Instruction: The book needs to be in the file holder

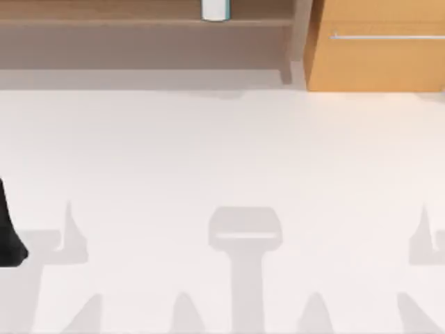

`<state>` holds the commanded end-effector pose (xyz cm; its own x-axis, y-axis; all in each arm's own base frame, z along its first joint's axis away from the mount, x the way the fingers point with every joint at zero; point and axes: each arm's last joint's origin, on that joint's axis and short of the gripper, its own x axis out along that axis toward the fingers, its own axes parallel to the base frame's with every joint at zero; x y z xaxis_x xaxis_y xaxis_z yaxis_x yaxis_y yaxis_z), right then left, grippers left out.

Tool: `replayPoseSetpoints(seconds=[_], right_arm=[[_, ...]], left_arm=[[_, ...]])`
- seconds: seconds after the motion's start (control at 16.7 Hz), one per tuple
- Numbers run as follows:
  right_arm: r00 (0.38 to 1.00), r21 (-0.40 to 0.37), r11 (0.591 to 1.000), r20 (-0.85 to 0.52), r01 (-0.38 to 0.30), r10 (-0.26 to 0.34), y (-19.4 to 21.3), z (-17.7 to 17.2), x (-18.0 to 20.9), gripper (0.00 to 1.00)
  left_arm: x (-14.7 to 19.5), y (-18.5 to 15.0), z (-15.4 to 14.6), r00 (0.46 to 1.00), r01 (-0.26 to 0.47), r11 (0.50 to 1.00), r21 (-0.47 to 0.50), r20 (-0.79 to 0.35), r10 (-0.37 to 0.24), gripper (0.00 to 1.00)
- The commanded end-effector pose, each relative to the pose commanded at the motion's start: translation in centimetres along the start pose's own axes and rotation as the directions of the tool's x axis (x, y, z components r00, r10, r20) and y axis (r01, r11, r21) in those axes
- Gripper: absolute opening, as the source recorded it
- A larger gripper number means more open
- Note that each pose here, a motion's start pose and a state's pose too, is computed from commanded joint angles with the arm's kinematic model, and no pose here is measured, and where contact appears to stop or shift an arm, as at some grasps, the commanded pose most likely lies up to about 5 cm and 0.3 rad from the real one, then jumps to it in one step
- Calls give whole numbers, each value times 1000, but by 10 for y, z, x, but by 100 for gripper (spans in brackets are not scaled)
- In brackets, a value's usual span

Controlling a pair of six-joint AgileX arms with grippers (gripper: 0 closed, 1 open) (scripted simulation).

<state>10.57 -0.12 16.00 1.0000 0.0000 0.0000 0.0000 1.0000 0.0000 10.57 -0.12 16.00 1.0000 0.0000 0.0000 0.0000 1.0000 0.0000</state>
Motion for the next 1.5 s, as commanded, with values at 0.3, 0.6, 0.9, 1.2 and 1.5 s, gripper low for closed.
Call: replayPoseSetpoints(seconds=[0.3, 0.6, 0.9, 1.2, 1.5], right_arm=[[1000, 21, 1000, 10, -6, 6, 4, 13, 1, 100], [999, 92, 995, 50, -27, 22, 23, 80, 20, 100], [999, 126, 991, -3, -35, 36, 85, 139, 96, 100], [994, 48, 999, -106, -26, 31, 201, 113, 207, 100], [997, -5, 1000, -75, -21, 20, 299, 65, 276, 100]], left_arm=[[0, 0, 0, 1000, 0, 1000, 0, 0, 0, 100], [0, 0, 0, 1000, 0, 1000, 0, 0, 0, 100], [0, 0, 0, 1000, 0, 1000, 0, 0, 0, 100], [0, 0, 0, 1000, 0, 1000, 0, 0, 0, 100], [0, 0, 0, 1000, 0, 1000, 0, 0, 0, 100]])
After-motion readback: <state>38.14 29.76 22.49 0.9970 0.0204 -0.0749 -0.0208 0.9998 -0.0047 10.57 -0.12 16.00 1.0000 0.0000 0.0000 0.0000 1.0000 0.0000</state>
